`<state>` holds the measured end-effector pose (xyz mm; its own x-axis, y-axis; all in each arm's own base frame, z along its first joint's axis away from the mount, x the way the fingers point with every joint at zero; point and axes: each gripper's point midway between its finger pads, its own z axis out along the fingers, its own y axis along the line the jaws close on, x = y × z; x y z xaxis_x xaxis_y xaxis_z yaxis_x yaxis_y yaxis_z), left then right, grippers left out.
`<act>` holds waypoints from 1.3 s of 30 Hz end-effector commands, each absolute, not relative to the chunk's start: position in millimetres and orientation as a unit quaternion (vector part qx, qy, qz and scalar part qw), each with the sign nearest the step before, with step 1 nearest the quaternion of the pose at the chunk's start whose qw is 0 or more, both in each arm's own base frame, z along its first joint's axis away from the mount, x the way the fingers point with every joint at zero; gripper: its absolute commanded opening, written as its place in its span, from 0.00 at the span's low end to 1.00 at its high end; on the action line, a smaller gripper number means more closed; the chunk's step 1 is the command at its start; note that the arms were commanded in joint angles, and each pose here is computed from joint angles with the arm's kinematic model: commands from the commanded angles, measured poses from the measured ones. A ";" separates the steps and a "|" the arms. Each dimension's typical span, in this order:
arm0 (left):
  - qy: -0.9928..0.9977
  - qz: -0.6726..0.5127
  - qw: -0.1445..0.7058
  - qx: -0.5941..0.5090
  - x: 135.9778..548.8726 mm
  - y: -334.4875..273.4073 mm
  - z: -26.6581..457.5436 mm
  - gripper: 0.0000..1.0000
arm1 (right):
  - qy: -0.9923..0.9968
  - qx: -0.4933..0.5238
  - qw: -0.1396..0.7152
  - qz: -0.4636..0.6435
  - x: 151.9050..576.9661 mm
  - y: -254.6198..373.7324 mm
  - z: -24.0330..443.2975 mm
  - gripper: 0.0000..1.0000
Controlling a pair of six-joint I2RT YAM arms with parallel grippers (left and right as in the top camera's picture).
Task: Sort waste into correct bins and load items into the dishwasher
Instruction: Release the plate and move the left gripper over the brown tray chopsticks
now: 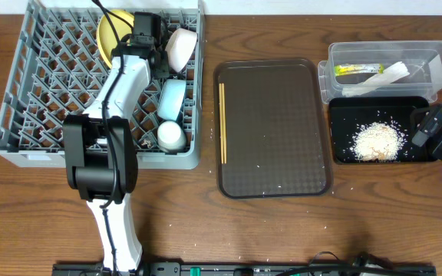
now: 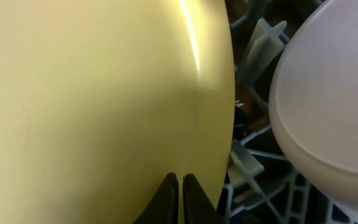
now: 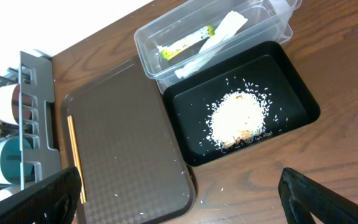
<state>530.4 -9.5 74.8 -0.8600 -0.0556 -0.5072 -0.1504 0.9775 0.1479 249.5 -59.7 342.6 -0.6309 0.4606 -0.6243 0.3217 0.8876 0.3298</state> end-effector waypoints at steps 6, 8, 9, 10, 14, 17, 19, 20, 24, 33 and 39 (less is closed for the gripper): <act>0.945 0.129 0.296 -0.043 535.5 -29.3 104.4 0.07 | 0.895 0.223 0.374 0.096 249.6 -60.4 345.6 0.99; 0.943 0.126 0.304 -0.043 535.6 -31.8 112.8 0.08 | 0.895 0.223 0.373 0.096 249.5 -60.4 345.5 0.99; 0.942 0.125 0.307 -0.042 535.4 -32.8 116.8 0.08 | 0.895 0.223 0.373 0.096 249.5 -60.4 345.5 0.99; 0.942 0.123 0.310 -0.042 535.4 -33.8 120.0 0.08 | 0.895 0.223 0.373 0.096 249.5 -60.4 345.5 0.99; 0.933 0.113 0.339 -0.042 536.4 -40.1 146.8 0.08 | 0.895 0.223 0.374 0.096 249.7 -60.2 345.6 0.99; 0.922 0.105 0.370 -0.047 537.9 -41.7 174.6 0.08 | 0.896 0.222 0.373 0.096 249.6 -60.1 345.5 0.99; 0.912 0.097 0.395 -0.051 534.6 -42.1 202.5 0.08 | 0.895 0.223 0.373 0.096 249.6 -60.1 345.5 0.99; 0.909 0.094 0.402 -0.050 532.0 -43.4 211.4 0.08 | 0.895 0.223 0.373 0.096 249.6 -60.1 345.5 0.99; 0.919 0.048 0.390 -0.021 511.9 -67.2 225.5 0.11 | 0.896 0.222 0.373 0.096 249.6 -60.1 345.5 0.99; 0.961 -0.052 0.272 -0.024 447.1 -131.7 200.1 0.11 | 0.895 0.223 0.373 0.096 249.6 -60.1 345.5 0.99; 0.972 -0.058 0.228 0.017 410.6 -178.8 185.6 0.15 | 0.895 0.223 0.373 0.096 249.6 -60.1 345.5 0.99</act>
<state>422.7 -151.8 185.6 -0.8887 0.0017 -0.4585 0.0361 0.9972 -0.0662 249.6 -59.7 342.7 -0.6307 0.4605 -0.6246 0.3215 0.8876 0.3298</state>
